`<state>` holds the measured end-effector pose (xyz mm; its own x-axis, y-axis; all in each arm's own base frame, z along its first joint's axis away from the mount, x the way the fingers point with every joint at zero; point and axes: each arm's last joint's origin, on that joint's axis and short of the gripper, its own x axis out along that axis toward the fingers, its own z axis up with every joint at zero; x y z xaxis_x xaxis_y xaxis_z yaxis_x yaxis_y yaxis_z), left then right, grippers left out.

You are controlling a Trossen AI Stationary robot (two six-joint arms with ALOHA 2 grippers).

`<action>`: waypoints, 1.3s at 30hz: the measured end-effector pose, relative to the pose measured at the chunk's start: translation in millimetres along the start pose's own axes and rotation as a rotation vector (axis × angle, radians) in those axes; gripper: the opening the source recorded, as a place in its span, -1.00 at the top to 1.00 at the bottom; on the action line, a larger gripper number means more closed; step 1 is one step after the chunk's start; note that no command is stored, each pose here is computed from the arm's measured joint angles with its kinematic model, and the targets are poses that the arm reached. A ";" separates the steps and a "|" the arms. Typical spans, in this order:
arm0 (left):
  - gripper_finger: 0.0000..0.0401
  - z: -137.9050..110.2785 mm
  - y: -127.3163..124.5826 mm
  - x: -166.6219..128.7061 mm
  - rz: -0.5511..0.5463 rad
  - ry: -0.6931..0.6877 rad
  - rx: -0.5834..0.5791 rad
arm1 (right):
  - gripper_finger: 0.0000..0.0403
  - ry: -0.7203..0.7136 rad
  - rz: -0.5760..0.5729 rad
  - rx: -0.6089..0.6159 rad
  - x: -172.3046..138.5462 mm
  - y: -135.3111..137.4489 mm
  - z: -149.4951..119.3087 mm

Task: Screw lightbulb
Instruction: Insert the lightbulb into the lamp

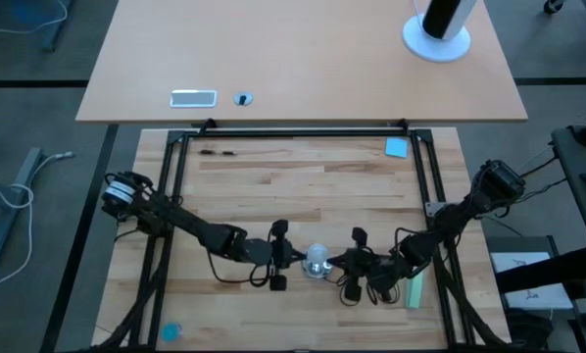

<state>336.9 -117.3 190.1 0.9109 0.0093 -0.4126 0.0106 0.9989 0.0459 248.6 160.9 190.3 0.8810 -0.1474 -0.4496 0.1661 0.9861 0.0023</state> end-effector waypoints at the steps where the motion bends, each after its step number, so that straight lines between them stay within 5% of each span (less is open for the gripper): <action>1: 1.00 -0.8 0.0 0.0 -0.002 0.008 -0.003 | 1.00 0.008 -0.003 -0.001 -0.3 -0.1 -1.0; 7: 1.00 -5.9 -0.1 -2.5 -0.010 0.074 -0.024 | 1.00 0.085 -0.042 0.030 -1.8 -3.8 -10.6; 13: 1.00 2.4 -3.9 -3.1 -0.093 0.000 -0.003 | 1.00 0.061 -0.137 0.032 -1.1 -8.8 -10.5; 39: 1.00 3.4 3.5 -1.6 0.025 -0.013 -0.016 | 1.00 0.059 -0.032 0.003 -1.8 1.7 5.6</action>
<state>336.9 -113.9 193.9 0.9160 0.0334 -0.3998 -0.0184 0.9990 0.0414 249.8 162.4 196.1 0.8478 -0.1740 -0.5010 0.1951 0.9807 -0.0104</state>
